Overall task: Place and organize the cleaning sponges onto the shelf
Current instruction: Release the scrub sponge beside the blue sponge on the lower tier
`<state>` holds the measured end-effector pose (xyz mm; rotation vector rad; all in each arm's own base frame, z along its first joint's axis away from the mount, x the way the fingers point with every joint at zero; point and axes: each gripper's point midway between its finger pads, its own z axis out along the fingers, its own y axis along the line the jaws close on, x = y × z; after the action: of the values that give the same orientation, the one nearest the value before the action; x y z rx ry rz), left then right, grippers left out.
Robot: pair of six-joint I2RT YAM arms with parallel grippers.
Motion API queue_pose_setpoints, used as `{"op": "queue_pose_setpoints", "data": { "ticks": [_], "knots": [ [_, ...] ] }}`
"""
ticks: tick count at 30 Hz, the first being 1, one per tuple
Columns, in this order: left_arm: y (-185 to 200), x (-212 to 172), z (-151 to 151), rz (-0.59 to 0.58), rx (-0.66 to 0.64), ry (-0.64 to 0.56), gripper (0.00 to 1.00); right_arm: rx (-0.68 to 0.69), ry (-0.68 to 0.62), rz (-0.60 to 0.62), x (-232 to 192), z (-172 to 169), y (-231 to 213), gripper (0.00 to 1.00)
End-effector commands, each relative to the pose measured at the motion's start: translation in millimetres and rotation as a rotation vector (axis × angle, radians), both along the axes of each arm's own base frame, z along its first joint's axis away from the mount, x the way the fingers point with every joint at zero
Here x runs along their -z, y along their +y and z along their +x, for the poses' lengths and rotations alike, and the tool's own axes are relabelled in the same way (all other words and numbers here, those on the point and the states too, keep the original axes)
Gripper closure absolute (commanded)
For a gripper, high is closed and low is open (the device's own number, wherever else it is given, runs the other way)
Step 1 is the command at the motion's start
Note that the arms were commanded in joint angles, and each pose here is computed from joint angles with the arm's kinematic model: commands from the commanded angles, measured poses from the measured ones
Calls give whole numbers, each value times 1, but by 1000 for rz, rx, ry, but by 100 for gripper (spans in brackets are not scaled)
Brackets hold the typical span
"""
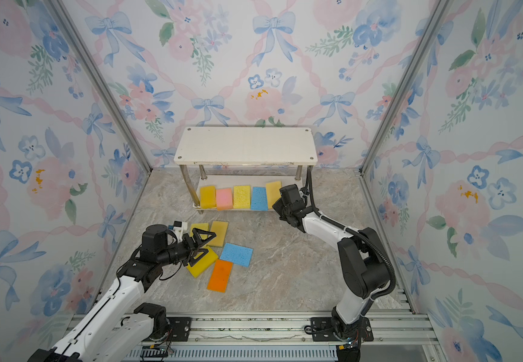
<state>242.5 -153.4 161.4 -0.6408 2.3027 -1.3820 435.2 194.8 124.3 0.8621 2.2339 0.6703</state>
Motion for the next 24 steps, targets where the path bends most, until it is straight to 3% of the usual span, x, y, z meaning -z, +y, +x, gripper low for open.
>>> {"op": "queue_pose_setpoints", "data": {
  "ticks": [1, 3, 9, 11, 24],
  "knots": [
    [0, 4, -5, 5, 20, -3, 2, 90, -28, 18, 1, 15, -13, 92],
    [0, 4, -5, 4, 19, -2, 2, 102, -29, 28, 2, 16, -14, 89],
    [1, 5, -5, 6, 16, 1, 2, 106, -13, 34, 5, 13, -14, 48],
    [1, 6, -6, 7, 15, 2, 2, 105, -11, 32, 5, 12, -15, 40],
    [5, 4, 1, 29, -14, -13, 2, 44, -31, 49, -24, -12, -12, 29]
  ]
}}
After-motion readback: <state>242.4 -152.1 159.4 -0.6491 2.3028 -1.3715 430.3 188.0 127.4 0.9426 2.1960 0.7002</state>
